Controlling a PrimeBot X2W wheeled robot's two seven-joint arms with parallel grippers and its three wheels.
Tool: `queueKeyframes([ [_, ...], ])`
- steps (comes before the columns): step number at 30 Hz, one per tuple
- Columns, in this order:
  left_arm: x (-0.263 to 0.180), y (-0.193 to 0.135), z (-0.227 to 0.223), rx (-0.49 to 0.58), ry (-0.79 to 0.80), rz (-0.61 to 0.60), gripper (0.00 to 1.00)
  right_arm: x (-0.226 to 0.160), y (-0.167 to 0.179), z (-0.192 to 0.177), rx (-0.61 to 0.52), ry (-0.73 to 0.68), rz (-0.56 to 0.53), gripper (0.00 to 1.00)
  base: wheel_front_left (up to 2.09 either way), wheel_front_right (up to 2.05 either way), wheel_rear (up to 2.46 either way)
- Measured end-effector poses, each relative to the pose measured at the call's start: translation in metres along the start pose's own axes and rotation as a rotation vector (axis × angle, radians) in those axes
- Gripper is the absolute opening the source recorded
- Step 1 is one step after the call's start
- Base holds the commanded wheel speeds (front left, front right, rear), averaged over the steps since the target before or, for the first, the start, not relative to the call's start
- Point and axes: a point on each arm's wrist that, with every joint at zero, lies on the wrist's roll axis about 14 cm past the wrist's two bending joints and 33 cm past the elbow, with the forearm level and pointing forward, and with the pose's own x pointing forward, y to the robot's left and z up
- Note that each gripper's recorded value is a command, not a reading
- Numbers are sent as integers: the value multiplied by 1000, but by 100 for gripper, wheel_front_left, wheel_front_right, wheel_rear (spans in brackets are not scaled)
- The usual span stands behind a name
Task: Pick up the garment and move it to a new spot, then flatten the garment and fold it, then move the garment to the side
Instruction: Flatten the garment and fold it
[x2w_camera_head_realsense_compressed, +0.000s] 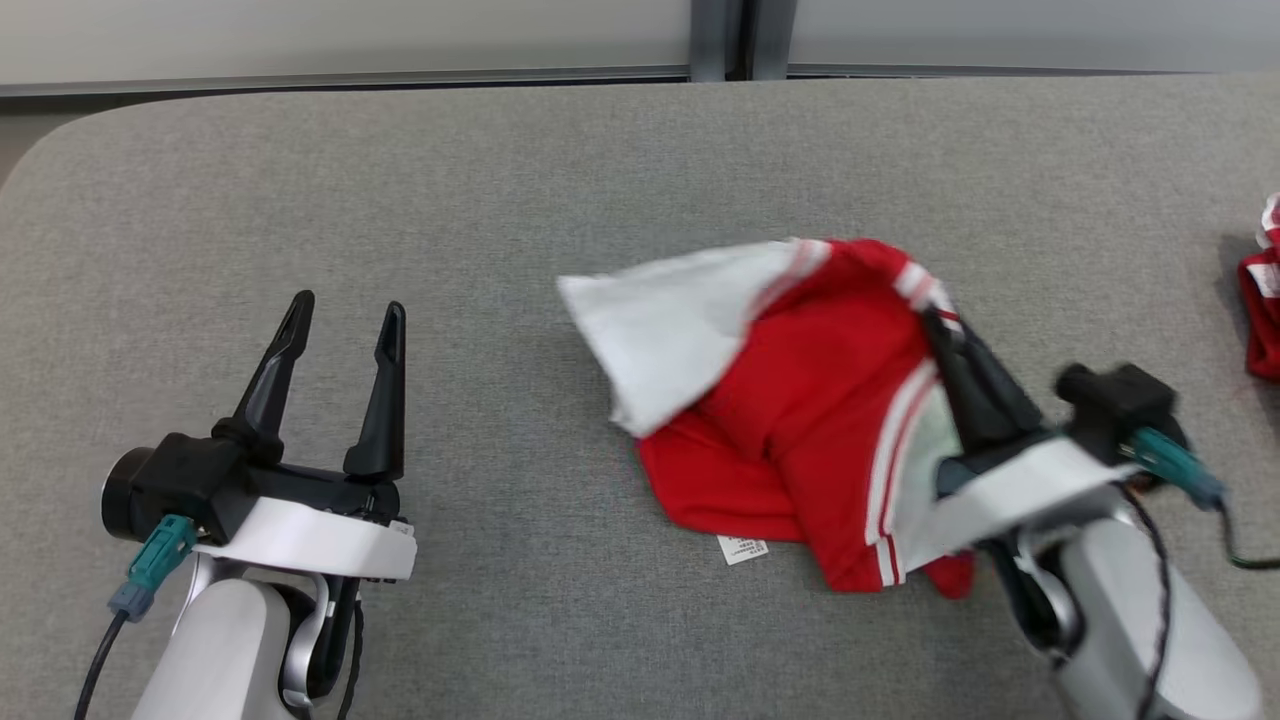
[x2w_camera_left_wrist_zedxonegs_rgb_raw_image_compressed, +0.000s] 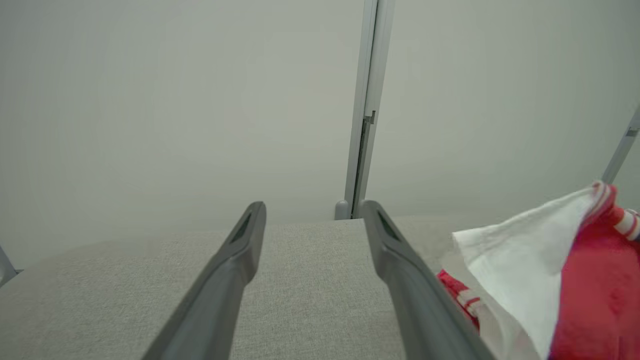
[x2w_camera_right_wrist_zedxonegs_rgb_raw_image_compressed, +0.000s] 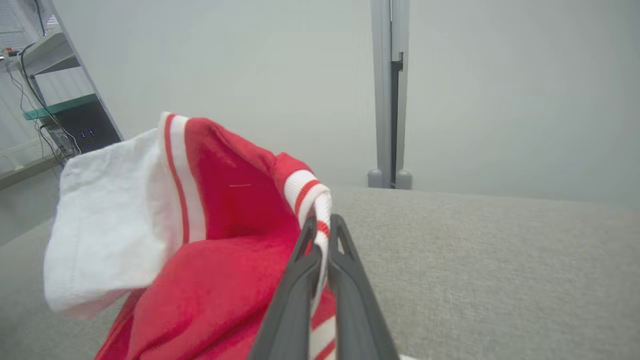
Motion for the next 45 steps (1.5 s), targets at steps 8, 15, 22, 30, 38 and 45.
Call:
queueKeyframes([
  [8,6,-5,-8,-3,14,-20,100,-82,-76,-40,147,87,-360,0,0,0,0],
  [15,8,-7,-11,-2,21,-29,100,-132,-95,-89,260,232,-520,12,0,0,0],
  [22,3,-2,-7,1,15,-7,100,-100,-77,-41,171,56,-418,100,0,0,0],
  [30,-16,2,0,4,10,20,100,-93,-58,28,-3,-95,-302,100,0,0,0],
  [38,-47,1,4,2,26,42,100,-108,-34,58,-77,-122,-240,100,0,0,0],
  [45,-64,-3,7,-6,36,48,100,-123,-26,59,-58,-114,-245,100,0,0,0],
])
